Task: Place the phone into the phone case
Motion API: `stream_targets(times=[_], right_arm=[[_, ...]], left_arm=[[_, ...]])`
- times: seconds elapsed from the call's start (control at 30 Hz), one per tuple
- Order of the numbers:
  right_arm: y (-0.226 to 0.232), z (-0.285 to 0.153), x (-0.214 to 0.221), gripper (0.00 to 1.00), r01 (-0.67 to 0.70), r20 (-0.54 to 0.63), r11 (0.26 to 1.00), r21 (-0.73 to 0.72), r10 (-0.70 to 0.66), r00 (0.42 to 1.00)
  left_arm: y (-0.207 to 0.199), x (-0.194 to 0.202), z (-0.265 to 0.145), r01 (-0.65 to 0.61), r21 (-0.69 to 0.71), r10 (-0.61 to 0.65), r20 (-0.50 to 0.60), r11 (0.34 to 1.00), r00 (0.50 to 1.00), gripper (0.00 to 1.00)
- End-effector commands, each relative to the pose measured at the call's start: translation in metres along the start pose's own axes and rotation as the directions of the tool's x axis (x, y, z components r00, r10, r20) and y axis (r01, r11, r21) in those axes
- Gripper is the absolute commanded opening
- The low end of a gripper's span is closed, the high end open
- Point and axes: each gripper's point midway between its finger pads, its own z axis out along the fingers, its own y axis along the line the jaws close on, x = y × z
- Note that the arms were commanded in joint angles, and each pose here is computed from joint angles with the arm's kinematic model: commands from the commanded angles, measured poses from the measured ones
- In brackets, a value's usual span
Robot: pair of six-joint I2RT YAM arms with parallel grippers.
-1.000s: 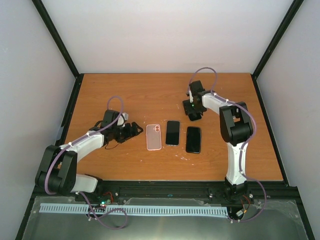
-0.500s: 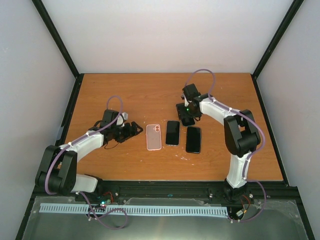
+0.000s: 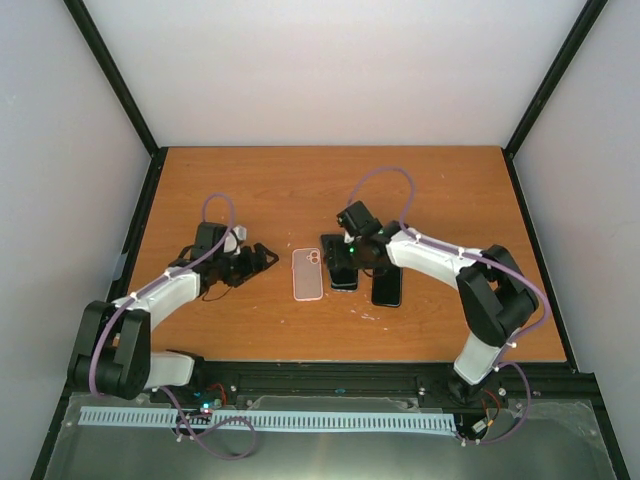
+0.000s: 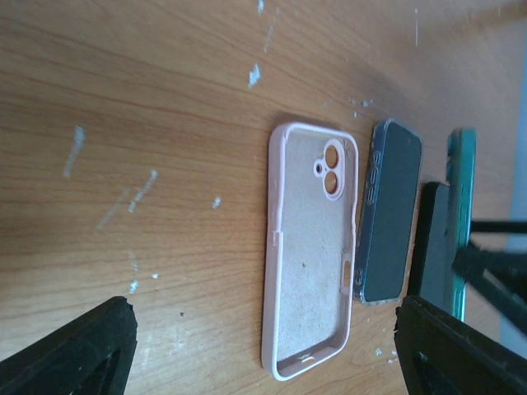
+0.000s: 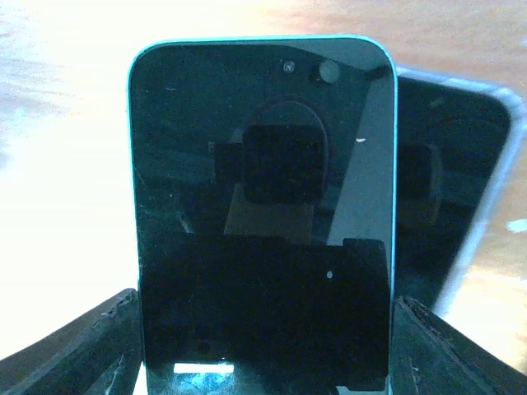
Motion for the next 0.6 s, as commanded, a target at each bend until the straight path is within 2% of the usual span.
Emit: stream_targets(times=[0.0, 0.23, 0.57], right_arm=[[0.051, -0.012, -0.010, 0.59, -0.107, 0.090, 0.979, -0.174, 0.124, 0.988], [0.095, 0.002, 0.001, 0.57, -0.134, 0.083, 0.961, -0.242, 0.158, 0.984], [0.103, 0.030, 0.006, 0.57, -0.217, 0.059, 0.946, -0.242, 0.238, 0.969]], left_arm=[[-0.002, -0.017, -0.014, 0.009, 0.048, -0.012, 0.063, 0.999, 0.998, 0.86], [-0.001, -0.023, -0.022, -0.003, 0.049, -0.001, 0.085, 0.999, 0.996, 0.87], [0.003, -0.014, -0.025, -0.002, 0.039, -0.001, 0.072, 0.999, 0.997, 0.87]])
